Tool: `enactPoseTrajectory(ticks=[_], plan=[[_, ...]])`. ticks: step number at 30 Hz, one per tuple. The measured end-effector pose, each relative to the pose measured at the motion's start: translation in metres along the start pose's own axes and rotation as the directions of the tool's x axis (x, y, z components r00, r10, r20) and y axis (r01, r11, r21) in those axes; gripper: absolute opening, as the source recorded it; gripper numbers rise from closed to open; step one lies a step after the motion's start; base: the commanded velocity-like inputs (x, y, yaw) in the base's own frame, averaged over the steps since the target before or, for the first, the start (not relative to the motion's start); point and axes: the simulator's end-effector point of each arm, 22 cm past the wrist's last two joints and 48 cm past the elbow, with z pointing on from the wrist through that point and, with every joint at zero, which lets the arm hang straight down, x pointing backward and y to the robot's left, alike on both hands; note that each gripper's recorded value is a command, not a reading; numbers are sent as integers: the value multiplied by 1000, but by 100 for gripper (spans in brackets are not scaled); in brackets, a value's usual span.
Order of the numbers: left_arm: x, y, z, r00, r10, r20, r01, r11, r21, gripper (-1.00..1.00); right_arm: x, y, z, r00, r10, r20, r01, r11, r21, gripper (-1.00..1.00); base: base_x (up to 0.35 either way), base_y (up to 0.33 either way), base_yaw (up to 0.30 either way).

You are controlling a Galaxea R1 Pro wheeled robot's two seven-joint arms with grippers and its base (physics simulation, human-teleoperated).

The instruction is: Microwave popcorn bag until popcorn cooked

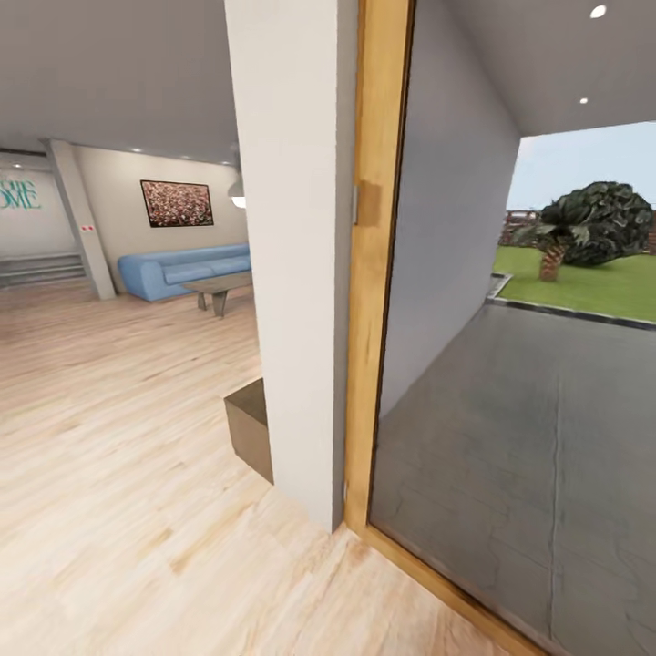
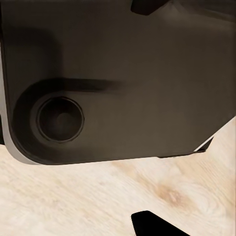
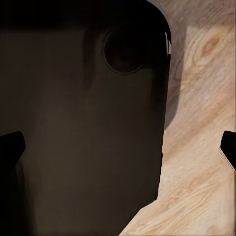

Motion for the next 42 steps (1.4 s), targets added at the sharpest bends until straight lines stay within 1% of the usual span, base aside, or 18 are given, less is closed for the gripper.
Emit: enactPoseTrajectory(ticks=[42], plan=[[0, 0, 0, 1000, 0, 0, 0, 1000, 0, 100, 0, 0, 0, 1000, 0, 0, 0, 1000, 0, 100, 0, 0, 268]])
